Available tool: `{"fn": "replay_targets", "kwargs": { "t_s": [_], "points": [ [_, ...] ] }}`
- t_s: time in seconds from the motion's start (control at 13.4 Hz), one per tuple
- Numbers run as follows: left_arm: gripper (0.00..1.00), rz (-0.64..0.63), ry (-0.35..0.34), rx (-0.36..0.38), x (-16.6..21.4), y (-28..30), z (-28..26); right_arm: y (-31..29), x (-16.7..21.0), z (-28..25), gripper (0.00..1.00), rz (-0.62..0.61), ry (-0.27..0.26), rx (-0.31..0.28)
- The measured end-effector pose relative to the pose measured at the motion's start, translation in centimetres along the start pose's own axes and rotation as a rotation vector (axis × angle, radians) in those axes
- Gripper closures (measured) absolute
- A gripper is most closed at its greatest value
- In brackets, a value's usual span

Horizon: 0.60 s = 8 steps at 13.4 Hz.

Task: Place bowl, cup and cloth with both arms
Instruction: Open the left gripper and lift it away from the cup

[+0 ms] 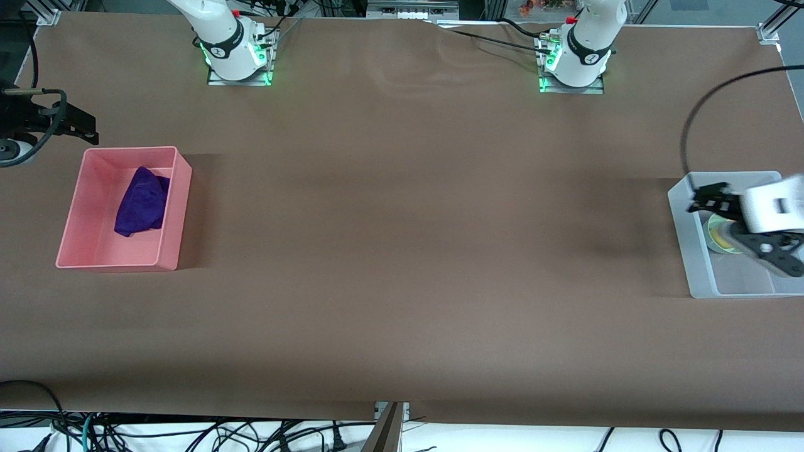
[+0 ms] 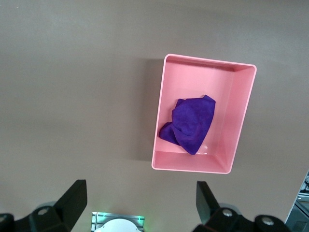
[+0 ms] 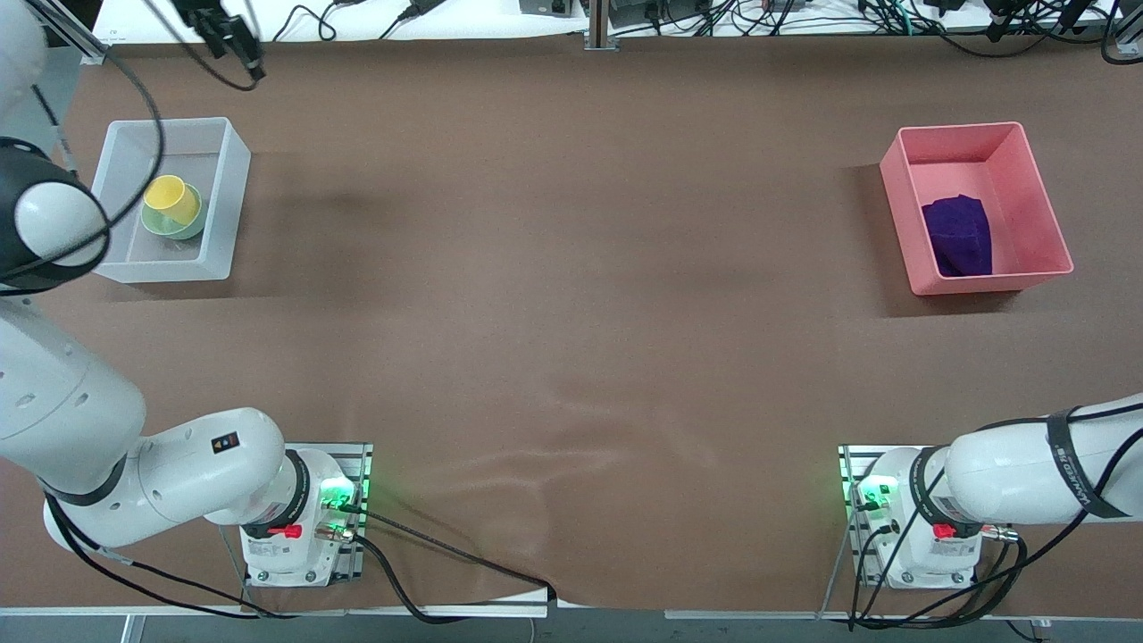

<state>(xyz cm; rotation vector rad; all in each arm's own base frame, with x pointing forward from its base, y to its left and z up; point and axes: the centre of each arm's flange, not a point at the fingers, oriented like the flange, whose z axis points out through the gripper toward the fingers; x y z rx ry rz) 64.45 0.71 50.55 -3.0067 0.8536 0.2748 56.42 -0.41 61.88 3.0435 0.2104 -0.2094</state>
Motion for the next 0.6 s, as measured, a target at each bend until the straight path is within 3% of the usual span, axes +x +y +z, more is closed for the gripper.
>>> {"fn": "replay_targets", "kwargs": {
  "t_s": [0.15, 0.3, 0.6],
  "points": [
    [0.00, -0.168, 0.045, -0.012, 0.7, 4.3, -1.9, 0.0, 0.1, -0.1, 0.00, 0.000, 0.002, 0.000],
    [0.00, -0.357, 0.131, 0.006, -1.0, 5.2, -3.1, 0.0, 0.1, 0.0, 0.00, 0.000, 0.001, 0.000],
    [0.00, -0.454, 0.160, -0.001, -5.9, 7.5, -3.8, 0.0, 0.4, 0.1, 0.00, 0.000, -0.002, 0.000]
  ]
}}
